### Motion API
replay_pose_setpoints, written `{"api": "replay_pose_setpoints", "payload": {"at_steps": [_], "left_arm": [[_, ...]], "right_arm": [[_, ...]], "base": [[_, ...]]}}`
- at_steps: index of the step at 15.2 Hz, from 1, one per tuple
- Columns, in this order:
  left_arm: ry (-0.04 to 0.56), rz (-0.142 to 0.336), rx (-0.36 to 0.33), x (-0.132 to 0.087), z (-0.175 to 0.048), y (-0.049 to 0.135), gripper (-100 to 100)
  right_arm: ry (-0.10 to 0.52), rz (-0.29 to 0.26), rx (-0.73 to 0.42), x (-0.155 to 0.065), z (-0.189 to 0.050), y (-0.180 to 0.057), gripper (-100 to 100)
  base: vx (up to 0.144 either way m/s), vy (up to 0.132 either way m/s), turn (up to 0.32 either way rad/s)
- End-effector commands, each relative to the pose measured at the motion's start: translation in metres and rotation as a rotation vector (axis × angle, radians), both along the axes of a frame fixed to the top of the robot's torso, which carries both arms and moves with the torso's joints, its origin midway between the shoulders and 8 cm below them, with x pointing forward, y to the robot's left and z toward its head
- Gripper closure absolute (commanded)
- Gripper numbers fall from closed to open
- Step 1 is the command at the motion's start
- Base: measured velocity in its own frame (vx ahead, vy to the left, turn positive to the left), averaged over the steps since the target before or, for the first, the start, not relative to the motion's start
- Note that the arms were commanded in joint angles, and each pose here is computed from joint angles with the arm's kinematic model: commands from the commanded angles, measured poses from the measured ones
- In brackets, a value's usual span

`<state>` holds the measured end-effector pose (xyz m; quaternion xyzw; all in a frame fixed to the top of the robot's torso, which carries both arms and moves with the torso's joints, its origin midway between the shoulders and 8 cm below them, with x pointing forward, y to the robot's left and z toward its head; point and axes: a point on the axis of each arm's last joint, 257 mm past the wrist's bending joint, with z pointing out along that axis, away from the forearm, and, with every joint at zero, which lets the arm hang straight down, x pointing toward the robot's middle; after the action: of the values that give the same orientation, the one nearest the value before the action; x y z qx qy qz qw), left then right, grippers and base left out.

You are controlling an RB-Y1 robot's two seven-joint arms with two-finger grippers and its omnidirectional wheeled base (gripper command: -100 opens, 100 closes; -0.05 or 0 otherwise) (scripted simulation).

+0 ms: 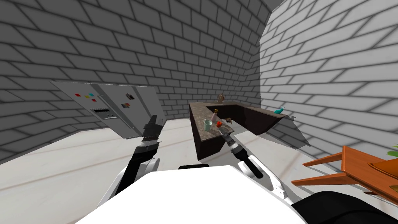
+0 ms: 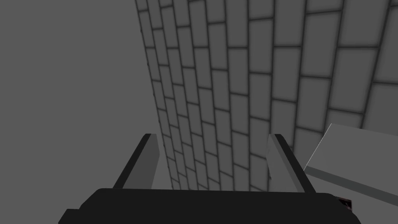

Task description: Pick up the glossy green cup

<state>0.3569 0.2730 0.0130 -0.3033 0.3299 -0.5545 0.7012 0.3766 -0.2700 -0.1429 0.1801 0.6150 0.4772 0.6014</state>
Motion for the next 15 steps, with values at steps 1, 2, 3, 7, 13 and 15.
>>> {"api": "replay_pose_setpoints", "payload": {"at_steps": [1, 2, 3, 7, 13, 15], "left_arm": [[0.0, 0.0, 0.0, 0.0, 0.0, 0.0, 0], [0.0, 0.0, 0.0, 0.0, 0.0, 0.0, 0], [0.0, 0.0, 0.0, 0.0, 0.0, 0.0, 0], [0.0, 0.0, 0.0, 0.0, 0.0, 0.0, 0], [0.0, 0.0, 0.0, 0.0, 0.0, 0.0, 0], [0.0, 0.0, 0.0, 0.0, 0.0, 0.0, 0]], "right_arm": [[0.018, 0.016, -0.051, -0.002, -0.007, -0.006, -100], [0.018, 0.017, -0.052, -0.002, -0.007, -0.006, -100], [0.051, 0.015, -0.11, -0.003, -0.023, -0.017, -100], [0.091, 0.034, -0.209, -0.004, -0.038, -0.031, -100], [0.162, 0.054, -0.374, -0.008, -0.065, -0.062, -100], [0.167, 0.075, -0.413, -0.007, -0.063, -0.065, -100]], "base": [[0.009, 0.086, -0.013], [-0.001, 0.049, -0.002], [-0.008, 0.074, -0.014], [0.008, 0.106, -0.021], [0.022, 0.095, -0.013], [0.026, 0.113, -0.023]]}}
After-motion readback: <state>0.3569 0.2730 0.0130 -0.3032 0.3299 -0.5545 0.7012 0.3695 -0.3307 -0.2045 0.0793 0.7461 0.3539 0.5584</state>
